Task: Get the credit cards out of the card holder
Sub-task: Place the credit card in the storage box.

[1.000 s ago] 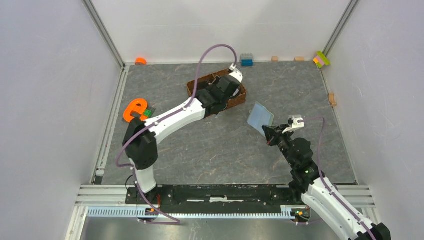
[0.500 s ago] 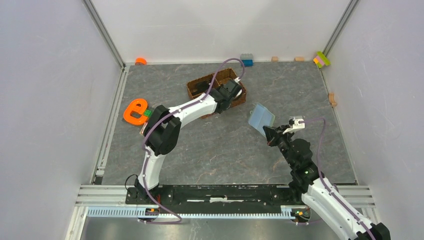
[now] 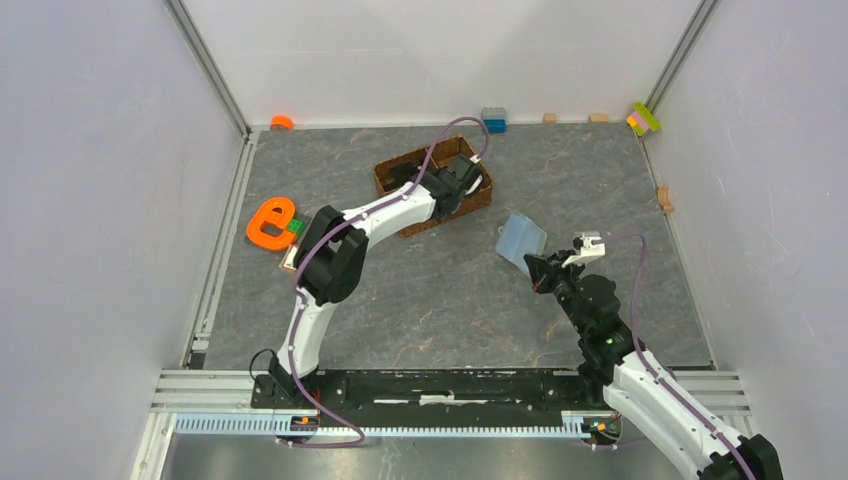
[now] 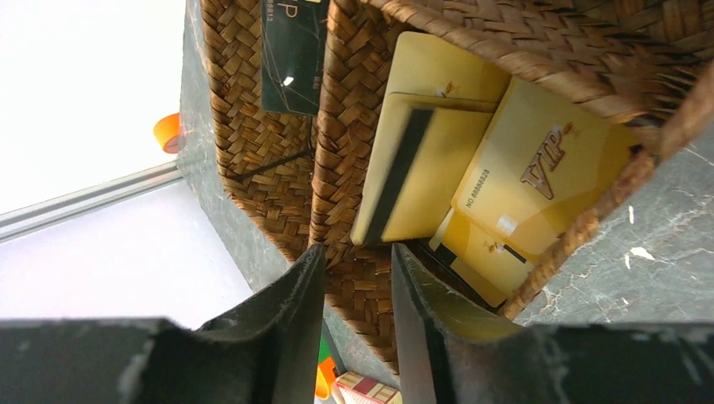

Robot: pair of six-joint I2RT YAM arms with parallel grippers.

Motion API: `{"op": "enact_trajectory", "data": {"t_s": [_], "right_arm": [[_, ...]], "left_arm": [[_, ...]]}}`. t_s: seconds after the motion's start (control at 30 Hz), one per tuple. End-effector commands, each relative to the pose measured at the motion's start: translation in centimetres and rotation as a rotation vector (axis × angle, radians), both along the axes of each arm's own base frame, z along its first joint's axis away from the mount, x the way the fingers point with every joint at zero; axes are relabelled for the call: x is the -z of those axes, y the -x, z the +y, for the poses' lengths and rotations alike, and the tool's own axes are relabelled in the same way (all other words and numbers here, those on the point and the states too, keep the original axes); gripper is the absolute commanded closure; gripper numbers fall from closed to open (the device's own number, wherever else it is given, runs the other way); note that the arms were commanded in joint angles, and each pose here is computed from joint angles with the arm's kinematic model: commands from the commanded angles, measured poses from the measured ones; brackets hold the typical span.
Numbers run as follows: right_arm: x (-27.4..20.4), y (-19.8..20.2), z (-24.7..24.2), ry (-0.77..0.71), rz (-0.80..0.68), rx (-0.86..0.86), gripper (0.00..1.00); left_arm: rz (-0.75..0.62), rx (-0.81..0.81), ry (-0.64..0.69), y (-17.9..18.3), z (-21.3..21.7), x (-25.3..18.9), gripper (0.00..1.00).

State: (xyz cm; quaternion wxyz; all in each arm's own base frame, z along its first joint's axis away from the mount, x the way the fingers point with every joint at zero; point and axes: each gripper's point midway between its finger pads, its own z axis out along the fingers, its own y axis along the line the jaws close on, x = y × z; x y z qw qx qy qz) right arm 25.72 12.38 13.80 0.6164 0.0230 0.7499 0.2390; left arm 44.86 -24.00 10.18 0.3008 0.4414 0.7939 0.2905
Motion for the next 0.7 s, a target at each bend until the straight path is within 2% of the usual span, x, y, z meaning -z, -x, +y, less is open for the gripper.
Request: {"op": "enact_trajectory", "data": {"t_s": [0.0, 0.17, 0.27, 0.37, 0.4, 0.47, 0.6, 0.67], "right_arm": [[-1.9, -0.5, 0.4, -0.028, -0.056, -0.009, 1.00], [-2.5, 0.0, 1.8, -0.027, -0.078, -0.100, 1.00], [-3.4, 0.5, 3.7, -0.024, -0.111, -0.216, 1.00], [-4.4, 1.5, 6.0, -0.024, -0.131, -0.366, 1.00], [-4.7, 1.8, 6.5, -0.035, -0.144, -0.401, 1.00], [-5.2, 2.5, 7.4, -0.051, -0.158, -0.465, 1.00], [-6.2, 3.1, 8.0, -0.084, -0.174, -0.507, 1.00], [-6.4, 3.3, 8.2, -0.098, -0.165, -0.522, 1.00]], "left_arm": [[-0.079, 0.007, 0.076, 0.8, -1.5, -4.6, 0.56], [-0.186, -0.023, 0.122, 4.1, -2.6, -9.6, 0.45], [-0.226, -0.052, 0.266, 6.8, -3.5, -12.1, 0.39], [-0.201, -0.108, 0.529, 9.5, -3.9, -13.4, 0.38], [-0.155, -0.113, 0.621, 10.7, -4.4, -12.9, 0.36], [-0.078, -0.078, 0.791, 12.9, -5.5, -12.4, 0.30], [0.000, -0.002, 1.161, 17.0, -6.9, -12.0, 0.24], [0.019, 0.050, 1.272, 18.7, -6.8, -11.1, 0.22]]}}
